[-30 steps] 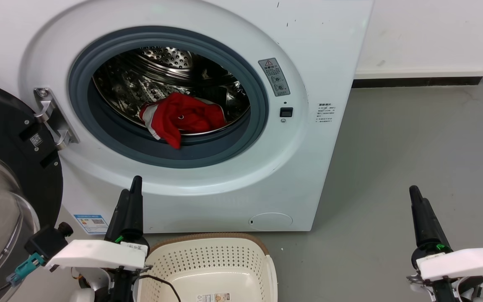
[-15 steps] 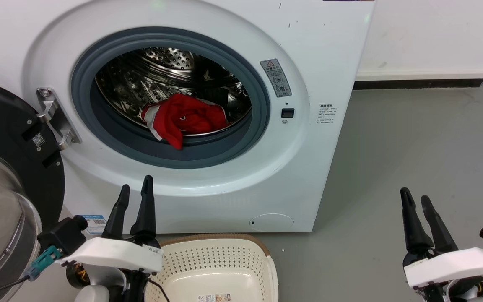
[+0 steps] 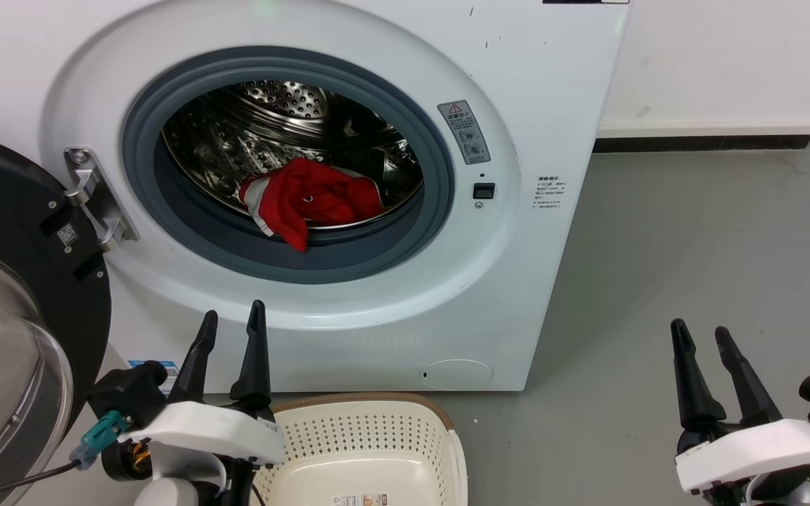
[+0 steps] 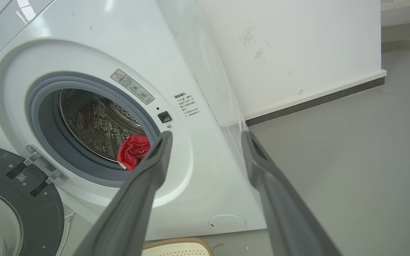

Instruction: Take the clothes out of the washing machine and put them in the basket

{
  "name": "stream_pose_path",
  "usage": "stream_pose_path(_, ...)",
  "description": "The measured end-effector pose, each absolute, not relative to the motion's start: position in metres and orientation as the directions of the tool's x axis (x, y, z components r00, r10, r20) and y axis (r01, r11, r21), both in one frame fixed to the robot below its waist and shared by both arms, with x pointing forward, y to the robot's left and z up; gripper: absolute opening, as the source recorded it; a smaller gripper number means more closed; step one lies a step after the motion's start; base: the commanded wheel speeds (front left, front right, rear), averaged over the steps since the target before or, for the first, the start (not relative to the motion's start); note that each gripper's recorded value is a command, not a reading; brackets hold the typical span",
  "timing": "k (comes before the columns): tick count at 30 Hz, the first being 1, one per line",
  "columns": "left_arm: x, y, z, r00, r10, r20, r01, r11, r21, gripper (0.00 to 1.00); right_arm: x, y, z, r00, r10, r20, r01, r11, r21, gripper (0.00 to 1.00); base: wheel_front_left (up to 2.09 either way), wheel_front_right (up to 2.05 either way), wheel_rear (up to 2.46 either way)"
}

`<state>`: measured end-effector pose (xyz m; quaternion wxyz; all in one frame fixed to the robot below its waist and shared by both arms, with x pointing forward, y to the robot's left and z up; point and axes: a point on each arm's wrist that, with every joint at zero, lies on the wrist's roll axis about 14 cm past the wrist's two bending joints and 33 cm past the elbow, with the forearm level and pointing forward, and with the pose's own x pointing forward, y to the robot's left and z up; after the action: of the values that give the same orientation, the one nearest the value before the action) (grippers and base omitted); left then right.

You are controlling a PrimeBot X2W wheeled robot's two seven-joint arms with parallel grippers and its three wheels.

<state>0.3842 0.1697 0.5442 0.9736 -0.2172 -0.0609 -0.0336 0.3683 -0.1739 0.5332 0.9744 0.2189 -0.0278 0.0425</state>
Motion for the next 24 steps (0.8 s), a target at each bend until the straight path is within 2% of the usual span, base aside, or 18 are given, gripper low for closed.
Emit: stream_pose_path(24, 0.3838, 0.1677, 0.5412, 0.989, -0.045, 0.142, 0.07, 0.983, -0.172, 1.0, 0.3637, -0.1673, 0.5343, 0.993, 0.104, 0.059, -0.113, 0.976, 0.187, 1.0, 0.0, 0.0, 0.0)
